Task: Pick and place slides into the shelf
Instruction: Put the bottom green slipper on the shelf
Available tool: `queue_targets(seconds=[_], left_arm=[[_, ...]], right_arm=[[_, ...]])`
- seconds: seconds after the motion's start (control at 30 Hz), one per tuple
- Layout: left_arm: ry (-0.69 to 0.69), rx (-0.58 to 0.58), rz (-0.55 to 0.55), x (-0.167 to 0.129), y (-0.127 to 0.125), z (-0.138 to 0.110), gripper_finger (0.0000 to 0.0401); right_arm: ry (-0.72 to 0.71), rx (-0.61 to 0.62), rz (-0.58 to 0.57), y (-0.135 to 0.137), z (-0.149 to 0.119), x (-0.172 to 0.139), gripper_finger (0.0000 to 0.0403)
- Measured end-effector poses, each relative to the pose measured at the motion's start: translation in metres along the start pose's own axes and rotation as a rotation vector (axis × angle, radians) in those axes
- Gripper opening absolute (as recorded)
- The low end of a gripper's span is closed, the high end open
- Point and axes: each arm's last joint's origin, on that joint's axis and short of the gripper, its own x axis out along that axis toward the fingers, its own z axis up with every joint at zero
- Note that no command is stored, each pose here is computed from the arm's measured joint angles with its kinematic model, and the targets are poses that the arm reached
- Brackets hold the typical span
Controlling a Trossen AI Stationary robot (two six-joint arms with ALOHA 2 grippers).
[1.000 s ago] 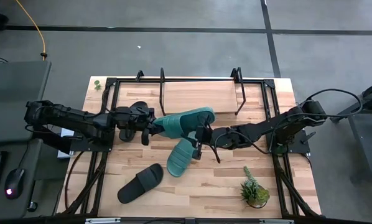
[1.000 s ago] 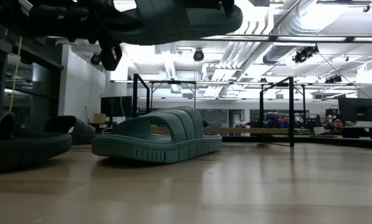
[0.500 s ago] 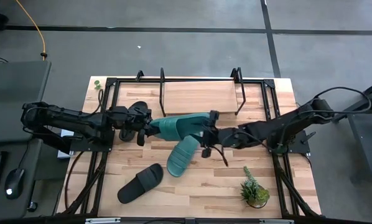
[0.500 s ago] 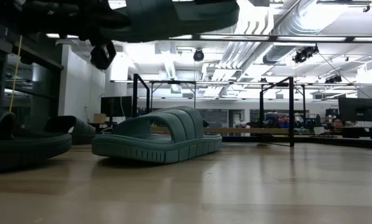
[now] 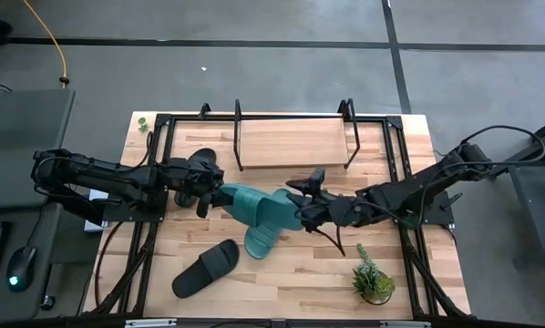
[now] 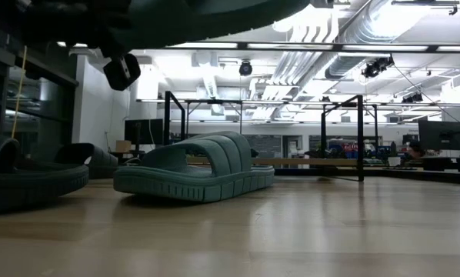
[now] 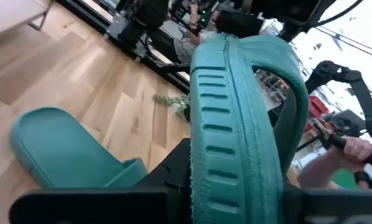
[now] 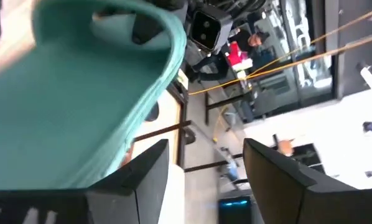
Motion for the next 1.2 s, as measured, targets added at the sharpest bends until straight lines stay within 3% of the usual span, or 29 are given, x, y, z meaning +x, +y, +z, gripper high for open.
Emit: queue_targets(seconds=[0.3, 0.47, 0.7, 0.9, 1.2], left_arm=[[0.026, -0.038, -0.022, 0.001, -0.004, 0.004, 0.0055], [0.048, -0.053, 0.029, 0.001, -0.001, 0.001, 0.0056], [0.042, -0.054, 0.047, 0.001, 0.0, 0.001, 0.0057], [0.048, -0.046, 0.049, 0.001, 0.0, 0.001, 0.0058], [0.04, -0.039, 0.038, 0.001, 0.0, 0.002, 0.0058]], right_arm=[[-0.04, -0.258, -0.013, 0.015, 0.01, 0.014, 0.0197], [-0.038, -0.285, -0.081, 0.008, 0.014, 0.014, 0.0197], [-0.038, -0.272, -0.056, -0.001, 0.026, 0.013, 0.0197], [-0.049, -0.246, -0.09, -0.011, 0.052, -0.002, 0.0197], [-0.051, -0.214, -0.02, 0.003, 0.057, 0.001, 0.0197]])
